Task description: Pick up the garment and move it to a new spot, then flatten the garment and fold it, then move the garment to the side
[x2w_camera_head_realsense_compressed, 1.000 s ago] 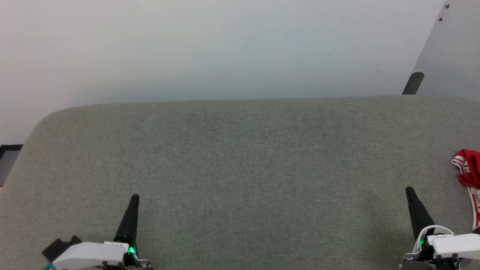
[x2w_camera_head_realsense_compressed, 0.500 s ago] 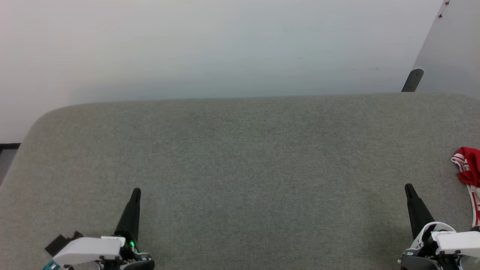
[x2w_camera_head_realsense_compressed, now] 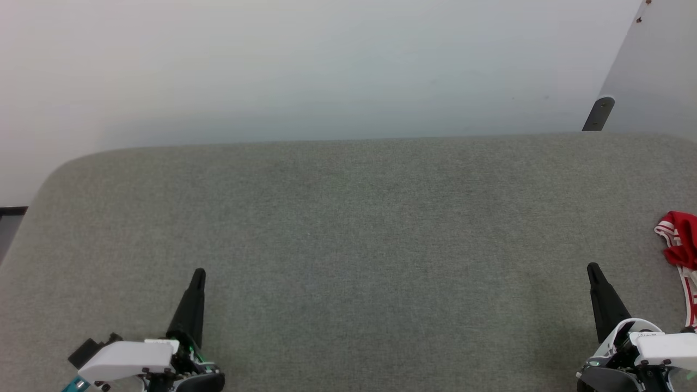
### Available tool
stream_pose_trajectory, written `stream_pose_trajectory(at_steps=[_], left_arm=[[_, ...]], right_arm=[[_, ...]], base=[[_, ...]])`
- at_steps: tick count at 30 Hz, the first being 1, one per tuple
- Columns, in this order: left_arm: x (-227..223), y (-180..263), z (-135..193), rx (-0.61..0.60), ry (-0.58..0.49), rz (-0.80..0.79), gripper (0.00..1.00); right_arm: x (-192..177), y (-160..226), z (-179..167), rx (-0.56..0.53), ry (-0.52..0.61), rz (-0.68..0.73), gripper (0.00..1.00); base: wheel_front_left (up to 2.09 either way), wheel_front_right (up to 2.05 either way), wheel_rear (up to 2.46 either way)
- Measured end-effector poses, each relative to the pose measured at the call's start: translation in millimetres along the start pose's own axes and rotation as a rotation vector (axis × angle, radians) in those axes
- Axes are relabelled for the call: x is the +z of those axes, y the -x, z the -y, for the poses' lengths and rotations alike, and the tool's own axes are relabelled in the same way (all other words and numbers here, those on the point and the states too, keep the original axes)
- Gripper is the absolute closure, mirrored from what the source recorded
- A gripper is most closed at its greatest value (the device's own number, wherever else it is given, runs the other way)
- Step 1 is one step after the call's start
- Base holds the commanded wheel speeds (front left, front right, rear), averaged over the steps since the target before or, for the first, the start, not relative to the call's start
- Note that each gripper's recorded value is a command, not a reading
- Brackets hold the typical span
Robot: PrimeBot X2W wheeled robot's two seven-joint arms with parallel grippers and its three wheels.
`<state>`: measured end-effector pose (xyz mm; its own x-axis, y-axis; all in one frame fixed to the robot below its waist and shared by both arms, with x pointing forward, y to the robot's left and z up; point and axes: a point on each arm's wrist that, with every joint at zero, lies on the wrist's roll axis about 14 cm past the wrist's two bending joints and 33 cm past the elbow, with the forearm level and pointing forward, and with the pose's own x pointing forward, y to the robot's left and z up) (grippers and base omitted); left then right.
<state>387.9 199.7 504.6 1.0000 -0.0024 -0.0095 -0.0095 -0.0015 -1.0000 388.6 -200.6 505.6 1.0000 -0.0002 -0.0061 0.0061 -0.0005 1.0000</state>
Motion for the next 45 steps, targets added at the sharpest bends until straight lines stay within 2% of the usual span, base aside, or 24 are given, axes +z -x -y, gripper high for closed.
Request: stream_pose_trajectory(at_steps=[45], left_arm=[[0.1,0.0,0.0,0.0,0.001,0.001,1.0]], right_arm=[[0.0,0.0,0.0,0.0,0.0,0.0,1.0]], base=[[0.0,0.0,0.0]])
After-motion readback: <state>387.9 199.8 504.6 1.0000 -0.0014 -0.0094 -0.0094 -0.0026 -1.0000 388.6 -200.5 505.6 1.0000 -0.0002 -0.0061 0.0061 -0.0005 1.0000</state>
